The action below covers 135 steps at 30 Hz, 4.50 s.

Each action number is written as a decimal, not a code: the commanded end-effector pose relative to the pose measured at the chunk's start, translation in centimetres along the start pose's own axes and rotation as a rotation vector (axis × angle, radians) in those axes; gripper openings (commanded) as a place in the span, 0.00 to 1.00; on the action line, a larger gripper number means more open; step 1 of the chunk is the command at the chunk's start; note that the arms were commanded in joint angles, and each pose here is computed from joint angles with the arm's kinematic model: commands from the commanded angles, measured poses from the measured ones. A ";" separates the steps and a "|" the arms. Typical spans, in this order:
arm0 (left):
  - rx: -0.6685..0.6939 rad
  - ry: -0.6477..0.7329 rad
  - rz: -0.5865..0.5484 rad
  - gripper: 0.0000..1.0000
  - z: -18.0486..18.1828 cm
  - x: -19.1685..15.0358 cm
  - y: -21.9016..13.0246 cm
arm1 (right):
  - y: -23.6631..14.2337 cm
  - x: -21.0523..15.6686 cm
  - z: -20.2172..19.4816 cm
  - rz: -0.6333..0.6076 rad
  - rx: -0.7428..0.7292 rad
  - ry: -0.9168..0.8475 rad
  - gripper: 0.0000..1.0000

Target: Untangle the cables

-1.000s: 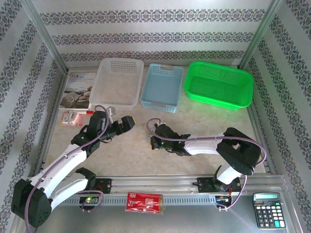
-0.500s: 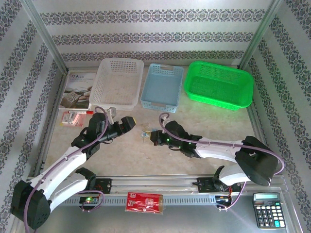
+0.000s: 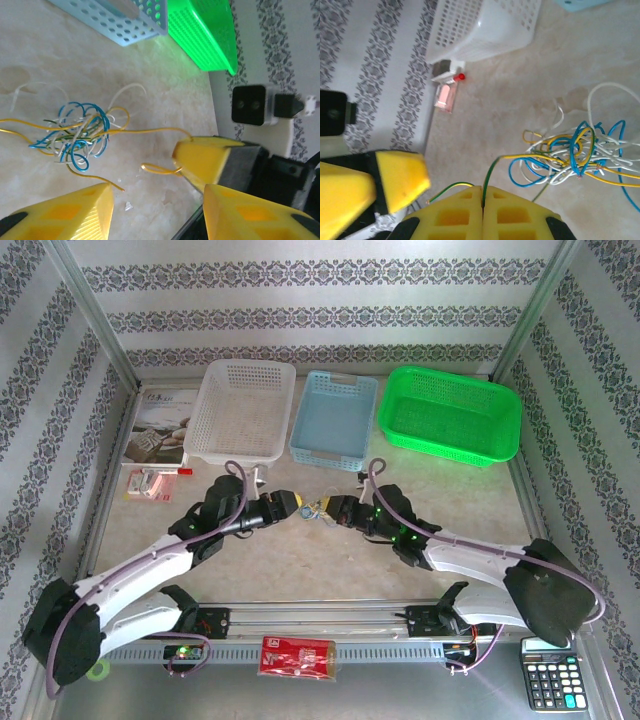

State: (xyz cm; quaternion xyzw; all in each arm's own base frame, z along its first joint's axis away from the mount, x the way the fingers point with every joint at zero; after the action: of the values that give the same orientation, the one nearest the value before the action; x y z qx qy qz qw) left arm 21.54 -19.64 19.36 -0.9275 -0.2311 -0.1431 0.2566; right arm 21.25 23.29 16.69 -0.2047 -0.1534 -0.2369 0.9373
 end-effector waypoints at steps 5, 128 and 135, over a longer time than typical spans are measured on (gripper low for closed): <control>-0.120 0.118 -0.024 0.40 -4.4 0.6 1.9 | -1.8 1.1 0.2 -0.049 0.062 0.044 0.00; -0.043 0.297 -0.453 1.00 -2.8 1.0 -4.9 | -1.8 17.1 9.1 -0.143 0.184 -0.077 0.00; 0.043 0.270 -0.429 1.00 -2.4 1.4 -4.6 | 1.0 20.1 6.2 -0.124 0.102 -0.063 0.00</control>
State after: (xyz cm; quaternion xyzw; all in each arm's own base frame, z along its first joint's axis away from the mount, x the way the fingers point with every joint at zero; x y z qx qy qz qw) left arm 19.92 -16.99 23.36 -0.8286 -0.3866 -0.3185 0.2500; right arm 36.37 18.95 29.22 -0.1491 -0.1874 -0.2962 0.9246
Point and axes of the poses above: each hand's point on the last joint's axis, 136 mm out from that joint toward the fingers, its own y axis out along the fingers, its own z axis along the line the jaws close on, x = y × z, the point moved 6 cm from there along -y, back along the fingers
